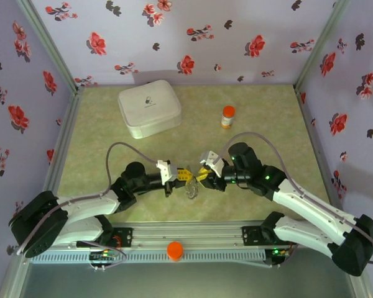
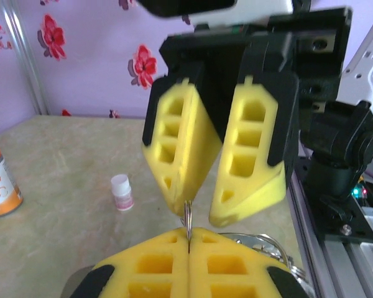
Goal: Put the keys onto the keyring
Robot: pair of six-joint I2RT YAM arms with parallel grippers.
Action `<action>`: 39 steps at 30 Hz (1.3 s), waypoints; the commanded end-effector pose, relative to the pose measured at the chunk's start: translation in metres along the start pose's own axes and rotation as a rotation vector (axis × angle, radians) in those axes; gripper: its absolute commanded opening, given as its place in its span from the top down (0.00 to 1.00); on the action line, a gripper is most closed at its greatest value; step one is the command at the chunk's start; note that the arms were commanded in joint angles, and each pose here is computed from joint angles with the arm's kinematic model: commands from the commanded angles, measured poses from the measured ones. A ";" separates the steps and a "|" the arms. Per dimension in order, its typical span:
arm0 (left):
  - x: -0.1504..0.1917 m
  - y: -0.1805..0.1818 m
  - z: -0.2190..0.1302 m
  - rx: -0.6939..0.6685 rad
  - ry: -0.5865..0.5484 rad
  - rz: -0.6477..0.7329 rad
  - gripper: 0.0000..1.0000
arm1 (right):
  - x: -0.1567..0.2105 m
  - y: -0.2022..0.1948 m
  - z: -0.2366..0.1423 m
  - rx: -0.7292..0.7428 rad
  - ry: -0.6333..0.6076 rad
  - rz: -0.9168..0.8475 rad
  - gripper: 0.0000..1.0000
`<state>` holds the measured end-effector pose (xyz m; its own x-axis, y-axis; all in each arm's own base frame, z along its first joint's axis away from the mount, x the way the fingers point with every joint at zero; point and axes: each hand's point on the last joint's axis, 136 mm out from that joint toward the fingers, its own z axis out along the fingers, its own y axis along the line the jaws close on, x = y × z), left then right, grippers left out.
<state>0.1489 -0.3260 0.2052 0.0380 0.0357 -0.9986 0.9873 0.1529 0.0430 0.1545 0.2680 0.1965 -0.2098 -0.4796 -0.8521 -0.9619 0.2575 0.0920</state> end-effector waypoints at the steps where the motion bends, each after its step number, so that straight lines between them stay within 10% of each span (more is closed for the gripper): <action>1: -0.023 -0.006 0.000 0.026 -0.089 0.014 1.00 | -0.006 0.003 -0.001 -0.018 -0.037 0.013 0.75; 19: -0.044 -0.013 0.005 0.102 -0.149 -0.023 1.00 | -0.012 0.017 0.008 -0.143 -0.044 0.023 0.90; 39: -0.037 -0.013 0.008 0.125 -0.119 -0.041 1.00 | -0.031 0.013 -0.011 -0.094 -0.127 -0.081 0.83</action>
<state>0.1366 -0.3342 0.2184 -0.0273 -0.0254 -0.9993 0.9983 0.0516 -0.0286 0.1458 0.2708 0.2156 -0.1410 -0.4152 -0.8987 -0.9820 0.1740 0.0736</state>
